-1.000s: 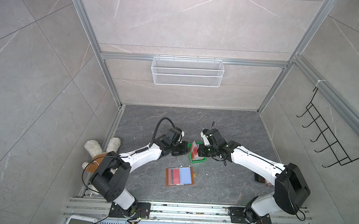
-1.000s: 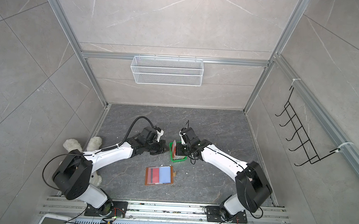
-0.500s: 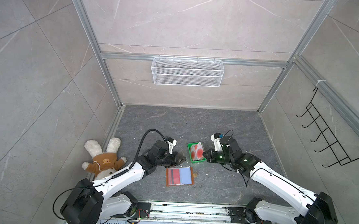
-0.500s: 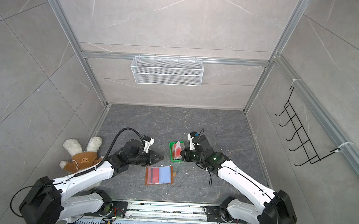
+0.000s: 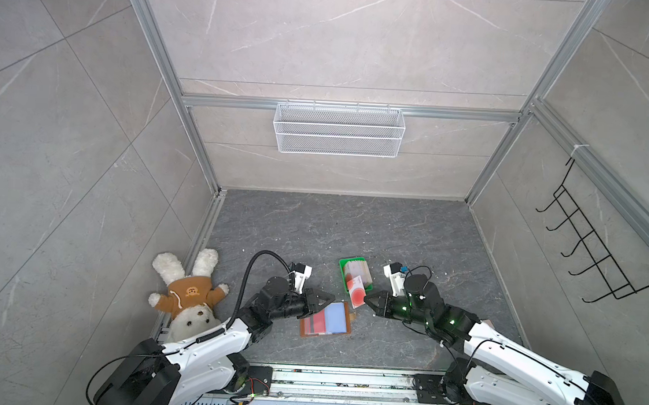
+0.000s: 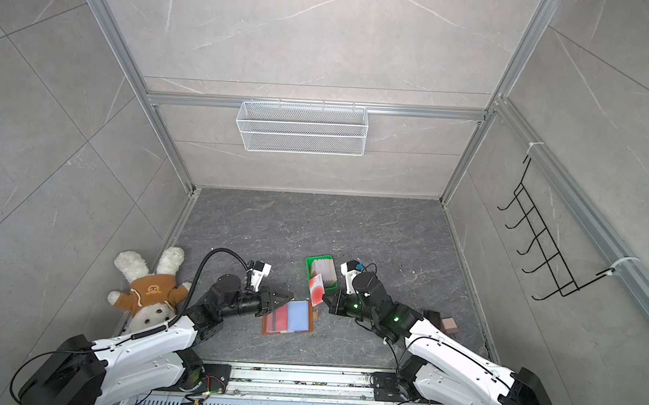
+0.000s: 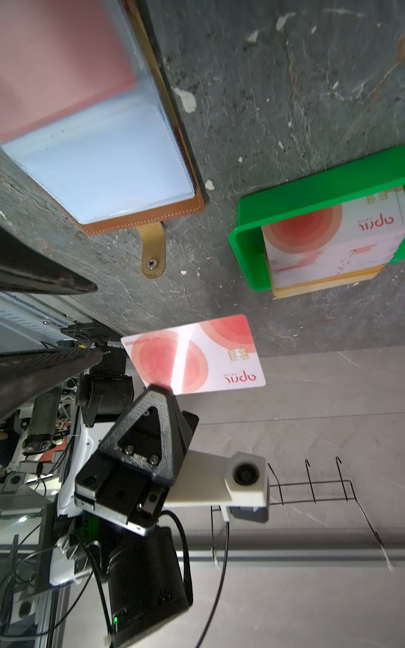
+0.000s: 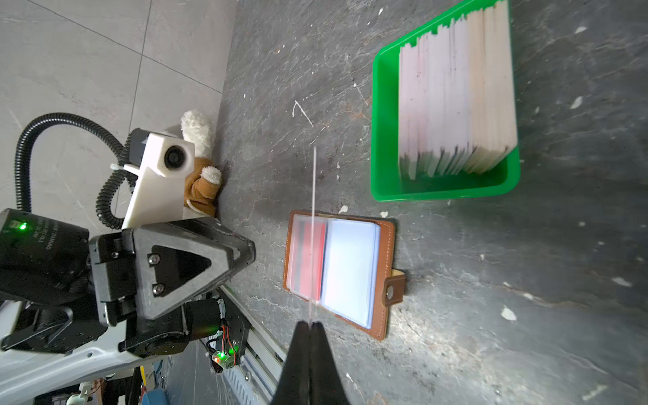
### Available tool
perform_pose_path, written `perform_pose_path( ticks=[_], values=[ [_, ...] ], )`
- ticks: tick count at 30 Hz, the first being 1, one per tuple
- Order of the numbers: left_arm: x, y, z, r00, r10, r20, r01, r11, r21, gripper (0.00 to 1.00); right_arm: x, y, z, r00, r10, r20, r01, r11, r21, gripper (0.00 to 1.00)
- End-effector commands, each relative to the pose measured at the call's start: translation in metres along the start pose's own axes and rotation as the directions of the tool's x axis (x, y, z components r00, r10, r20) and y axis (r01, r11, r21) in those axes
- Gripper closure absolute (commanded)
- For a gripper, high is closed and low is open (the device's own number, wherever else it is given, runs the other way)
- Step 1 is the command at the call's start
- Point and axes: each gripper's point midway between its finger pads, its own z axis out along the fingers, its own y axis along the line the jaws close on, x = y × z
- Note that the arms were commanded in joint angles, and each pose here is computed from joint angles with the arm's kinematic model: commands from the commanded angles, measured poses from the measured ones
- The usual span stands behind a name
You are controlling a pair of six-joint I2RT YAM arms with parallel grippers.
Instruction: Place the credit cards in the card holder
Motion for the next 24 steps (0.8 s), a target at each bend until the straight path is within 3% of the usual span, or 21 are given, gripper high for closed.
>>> perform_pose_path(
  ticks=[1,7,11,24],
  values=[
    [-0.004,-0.028,-0.001,0.999,0.032,0.035,-0.036,0.992,0.118,0.71,-0.006,0.016,-0.002,0.997,0.052,0.057,-0.047,0.995,-0.085,1.0],
    [0.001,-0.034,0.003,0.998,0.045,0.041,-0.05,0.987,0.155,0.71,-0.007,0.027,-0.001,0.991,0.108,0.08,-0.094,0.982,-0.167,1.0],
    [0.003,-0.036,0.006,0.998,0.046,0.04,-0.052,0.985,0.166,0.7,-0.007,0.023,0.0,0.984,0.153,0.093,-0.138,0.979,-0.15,1.0],
    [0.011,-0.046,0.03,0.999,0.048,0.021,-0.052,0.975,0.214,0.71,-0.01,0.03,-0.001,0.983,0.15,0.106,-0.136,0.982,-0.132,1.0]
  ],
)
